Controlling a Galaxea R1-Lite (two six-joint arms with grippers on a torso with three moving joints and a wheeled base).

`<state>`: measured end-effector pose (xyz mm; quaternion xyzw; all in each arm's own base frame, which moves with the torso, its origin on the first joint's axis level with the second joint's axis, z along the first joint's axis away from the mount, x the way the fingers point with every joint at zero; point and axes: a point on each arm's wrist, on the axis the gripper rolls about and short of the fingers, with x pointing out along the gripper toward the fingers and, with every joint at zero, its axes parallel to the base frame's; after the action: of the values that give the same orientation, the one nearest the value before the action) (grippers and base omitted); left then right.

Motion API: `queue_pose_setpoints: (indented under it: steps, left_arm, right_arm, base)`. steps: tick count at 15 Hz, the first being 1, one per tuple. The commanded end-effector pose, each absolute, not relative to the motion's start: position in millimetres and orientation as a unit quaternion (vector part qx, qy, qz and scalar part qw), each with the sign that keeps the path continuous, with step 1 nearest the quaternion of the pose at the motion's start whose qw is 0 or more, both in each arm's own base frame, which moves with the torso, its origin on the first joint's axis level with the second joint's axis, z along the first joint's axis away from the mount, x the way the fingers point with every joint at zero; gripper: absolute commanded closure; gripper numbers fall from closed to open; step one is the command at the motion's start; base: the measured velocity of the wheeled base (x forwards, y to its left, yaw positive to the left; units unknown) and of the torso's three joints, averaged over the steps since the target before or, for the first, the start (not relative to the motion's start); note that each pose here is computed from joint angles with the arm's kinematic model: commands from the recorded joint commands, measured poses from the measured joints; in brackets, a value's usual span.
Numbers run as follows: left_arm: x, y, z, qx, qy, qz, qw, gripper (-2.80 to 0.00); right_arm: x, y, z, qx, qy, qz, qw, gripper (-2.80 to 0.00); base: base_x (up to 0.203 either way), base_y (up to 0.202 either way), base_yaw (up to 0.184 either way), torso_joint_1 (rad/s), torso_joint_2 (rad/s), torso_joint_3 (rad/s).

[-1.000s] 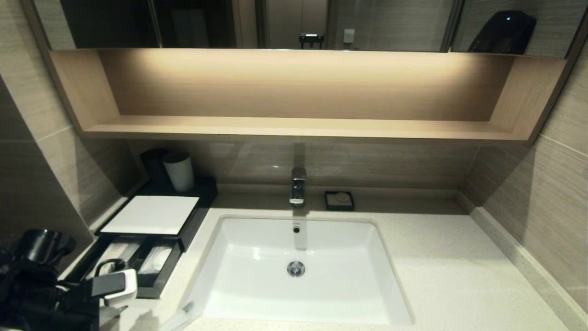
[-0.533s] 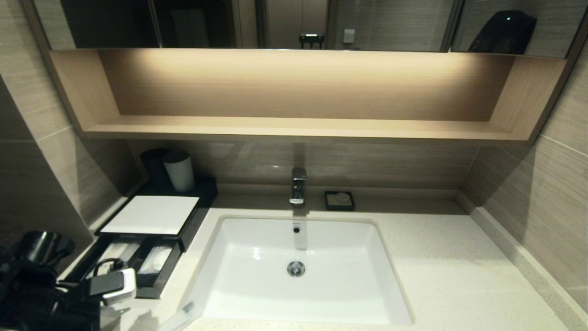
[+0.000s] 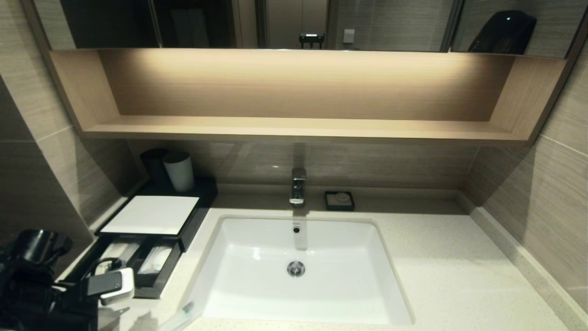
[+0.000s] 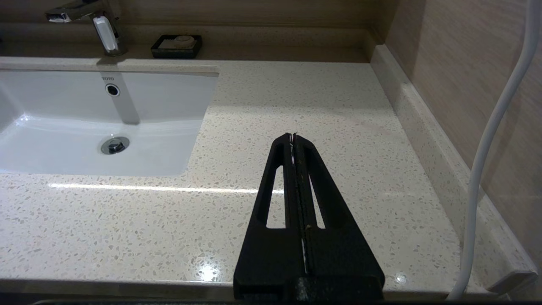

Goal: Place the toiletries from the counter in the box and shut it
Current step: Pick up the bathroom toiletry

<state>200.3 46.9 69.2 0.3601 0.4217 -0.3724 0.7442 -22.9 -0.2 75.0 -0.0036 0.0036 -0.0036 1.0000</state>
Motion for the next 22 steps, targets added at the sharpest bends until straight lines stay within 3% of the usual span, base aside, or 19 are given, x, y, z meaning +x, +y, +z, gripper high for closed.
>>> queue_pose_setpoints:
  steps: [1, 6, 11, 22]
  left_arm:
    - [201.0, 47.0, 68.4, 0.362, 0.421, -0.375, 0.742, -2.80]
    - [210.2, 49.2, 68.8, 0.365, 0.417, -0.375, 0.743, -2.80]
    - [204.7, 47.5, 94.1, 0.388, 0.386, -0.353, 0.759, -2.80]
    - [175.1, 53.2, 112.4, 0.347, 0.433, -0.354, 0.753, -2.80]
  right_arm:
    - [-23.0, -0.2, 74.9, -0.004, 0.003, -0.004, 1.000, 0.00]
    - [-23.0, -0.2, 74.9, -0.004, 0.003, -0.004, 1.000, 0.00]
    - [-22.9, -0.2, 75.0, -0.005, 0.004, -0.004, 1.000, 0.00]
    - [-23.0, -0.2, 74.9, -0.004, 0.003, -0.004, 1.000, 0.00]
  base:
    - [0.000, 0.000, 0.000, 0.000, 0.00, 0.000]
    - [0.000, 0.000, 0.000, 0.000, 0.00, 0.000]
    - [0.000, 0.000, 0.000, 0.000, 0.00, 0.000]
    - [0.000, 0.000, 0.000, 0.000, 0.00, 0.000]
